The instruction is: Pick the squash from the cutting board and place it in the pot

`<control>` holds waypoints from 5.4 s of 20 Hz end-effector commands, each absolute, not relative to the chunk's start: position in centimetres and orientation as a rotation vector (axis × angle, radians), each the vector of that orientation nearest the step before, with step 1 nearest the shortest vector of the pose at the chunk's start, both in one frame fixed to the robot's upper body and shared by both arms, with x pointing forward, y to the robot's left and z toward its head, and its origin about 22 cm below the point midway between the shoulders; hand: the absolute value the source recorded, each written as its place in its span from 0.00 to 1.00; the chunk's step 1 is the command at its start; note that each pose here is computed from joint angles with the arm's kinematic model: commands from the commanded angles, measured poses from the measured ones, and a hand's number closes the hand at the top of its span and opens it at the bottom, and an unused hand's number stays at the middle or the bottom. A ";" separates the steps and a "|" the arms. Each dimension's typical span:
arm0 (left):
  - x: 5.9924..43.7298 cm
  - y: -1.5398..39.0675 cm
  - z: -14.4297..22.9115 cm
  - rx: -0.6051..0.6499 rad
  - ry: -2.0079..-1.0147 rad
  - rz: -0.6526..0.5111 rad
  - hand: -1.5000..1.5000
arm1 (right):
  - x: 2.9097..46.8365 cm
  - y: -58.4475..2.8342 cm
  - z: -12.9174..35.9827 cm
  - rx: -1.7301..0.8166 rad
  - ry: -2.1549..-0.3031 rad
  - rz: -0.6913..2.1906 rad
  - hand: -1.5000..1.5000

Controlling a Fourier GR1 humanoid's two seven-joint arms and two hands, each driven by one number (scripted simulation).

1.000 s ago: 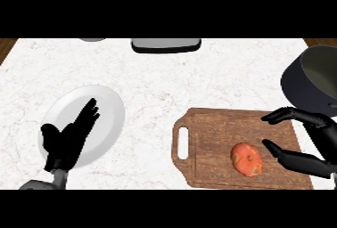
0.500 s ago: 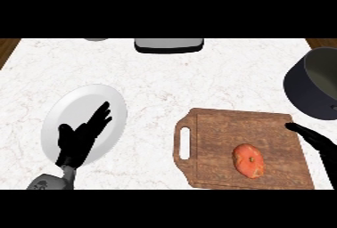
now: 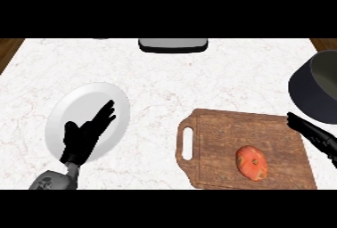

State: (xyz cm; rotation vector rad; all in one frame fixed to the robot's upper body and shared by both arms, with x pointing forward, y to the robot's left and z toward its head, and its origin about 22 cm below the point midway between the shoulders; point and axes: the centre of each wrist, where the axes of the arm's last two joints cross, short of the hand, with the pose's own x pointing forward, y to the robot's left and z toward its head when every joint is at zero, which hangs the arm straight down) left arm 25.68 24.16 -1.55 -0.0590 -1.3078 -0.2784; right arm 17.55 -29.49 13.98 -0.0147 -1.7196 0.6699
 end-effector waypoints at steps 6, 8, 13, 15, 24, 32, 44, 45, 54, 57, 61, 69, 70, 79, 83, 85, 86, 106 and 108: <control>26.0 23.7 -1.6 -0.084 -1.276 -0.299 0.50 | 19.8 -27.6 11.5 0.024 -1.328 0.918 0.00; 25.0 24.1 -3.5 -0.063 -1.274 -0.291 0.50 | 20.9 -29.1 10.4 0.004 -1.303 0.978 0.00; 26.2 24.4 -2.1 -0.063 -1.276 -0.270 0.50 | 22.7 -28.2 7.1 -0.009 -1.281 1.005 0.00; 24.7 23.9 -2.3 -0.049 -1.279 -0.265 0.50 | 22.3 -29.2 5.9 -0.028 -1.315 0.970 0.00; 25.3 24.1 -2.2 -0.050 -1.278 -0.275 0.50 | 24.7 -33.4 4.2 0.035 -1.397 0.896 0.00; 25.6 24.9 -2.8 -0.049 -1.273 -0.272 0.50 | 24.7 -32.2 1.1 0.288 -1.414 0.731 0.00; 24.0 23.5 -1.5 -0.071 -1.296 -0.285 0.50 | 22.5 -32.2 -5.9 0.409 -1.313 0.625 0.00; 24.5 23.8 -2.8 -0.076 -1.286 -0.263 0.50 | 23.1 -30.2 -6.2 0.390 -1.317 0.653 0.00; 25.0 24.9 -2.1 -0.068 -1.277 -0.282 0.50 | 23.7 -29.8 -8.0 0.438 -1.395 0.667 1.00; 25.9 22.2 -1.8 -0.058 -1.290 -0.281 0.50 | 23.2 -29.9 -8.4 0.465 -1.399 0.616 1.00; 25.8 23.6 -1.8 -0.063 -1.286 -0.271 0.50 | 22.4 -41.8 -4.8 0.394 -1.491 0.594 1.00; 25.4 23.9 -1.9 -0.071 -1.292 -0.267 0.50 | 21.9 -52.3 5.5 0.147 -1.623 0.570 1.00; 24.9 23.8 -2.4 -0.076 -1.289 -0.263 0.50 | 21.8 -52.9 6.0 0.127 -1.658 0.549 1.00; 25.7 24.0 -1.2 -0.082 -1.315 -0.271 0.50 | 20.6 -56.4 11.5 -0.009 -1.749 0.599 1.00; 25.7 23.7 -1.7 -0.070 -1.292 -0.270 0.50 | 20.5 -57.3 14.5 -0.056 -1.820 0.661 1.00; 24.9 24.2 -2.5 -0.071 -1.283 -0.260 0.50 | 20.1 -57.6 14.6 -0.115 -1.860 0.661 1.00; 25.4 23.9 -1.9 -0.091 -1.302 -0.285 0.50 | 20.6 -57.5 15.4 -0.142 -1.880 0.680 1.00; 26.6 22.8 -1.3 -0.084 -1.300 -0.321 0.50 | 22.0 -57.3 19.9 -0.302 -1.817 1.118 1.00; 27.2 22.6 -1.3 -0.078 -1.304 -0.327 0.50 | 22.9 -56.2 18.3 -0.317 -1.808 1.187 1.00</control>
